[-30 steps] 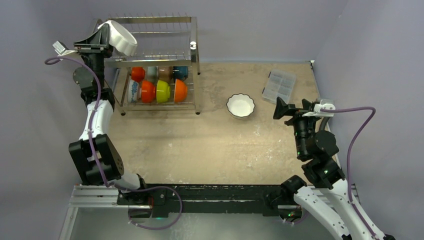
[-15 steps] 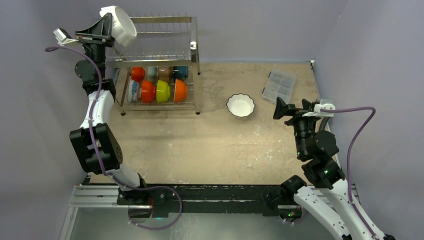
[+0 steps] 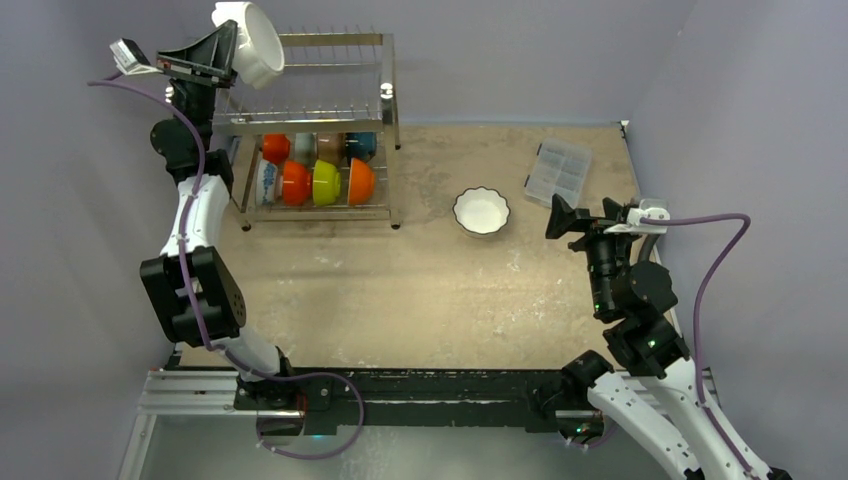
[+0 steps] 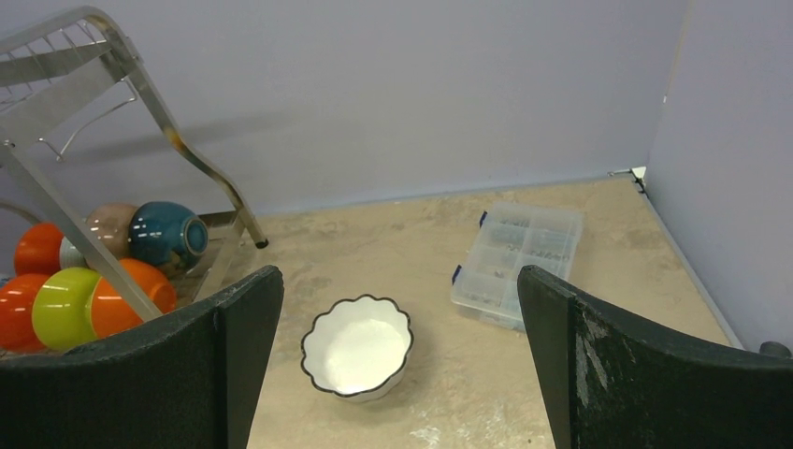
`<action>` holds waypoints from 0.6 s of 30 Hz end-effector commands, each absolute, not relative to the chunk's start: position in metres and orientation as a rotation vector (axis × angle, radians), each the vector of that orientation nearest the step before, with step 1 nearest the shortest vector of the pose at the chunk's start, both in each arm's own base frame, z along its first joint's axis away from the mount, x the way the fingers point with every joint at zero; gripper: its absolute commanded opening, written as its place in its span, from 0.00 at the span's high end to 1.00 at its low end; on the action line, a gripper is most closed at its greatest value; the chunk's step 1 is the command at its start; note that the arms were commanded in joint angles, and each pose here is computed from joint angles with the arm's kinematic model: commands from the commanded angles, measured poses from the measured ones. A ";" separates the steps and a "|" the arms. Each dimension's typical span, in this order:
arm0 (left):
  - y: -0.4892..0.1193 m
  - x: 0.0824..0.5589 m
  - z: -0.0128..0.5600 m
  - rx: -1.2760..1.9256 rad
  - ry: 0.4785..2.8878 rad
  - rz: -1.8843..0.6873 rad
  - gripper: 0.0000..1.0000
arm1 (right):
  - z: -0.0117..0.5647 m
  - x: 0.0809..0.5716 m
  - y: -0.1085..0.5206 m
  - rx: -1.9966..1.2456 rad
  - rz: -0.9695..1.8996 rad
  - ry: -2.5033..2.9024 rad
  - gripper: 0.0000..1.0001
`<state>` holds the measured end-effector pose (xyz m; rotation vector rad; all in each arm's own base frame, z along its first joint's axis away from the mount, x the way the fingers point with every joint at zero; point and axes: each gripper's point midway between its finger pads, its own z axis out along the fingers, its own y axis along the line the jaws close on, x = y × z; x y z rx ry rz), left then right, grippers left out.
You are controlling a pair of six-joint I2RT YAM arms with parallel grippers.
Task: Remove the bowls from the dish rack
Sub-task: Place the bowl with the bowl.
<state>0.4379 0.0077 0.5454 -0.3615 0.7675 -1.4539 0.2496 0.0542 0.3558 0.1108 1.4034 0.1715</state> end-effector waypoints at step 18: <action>-0.068 0.285 0.595 0.099 0.714 -1.526 1.00 | 0.365 0.251 0.057 0.112 0.185 1.372 0.01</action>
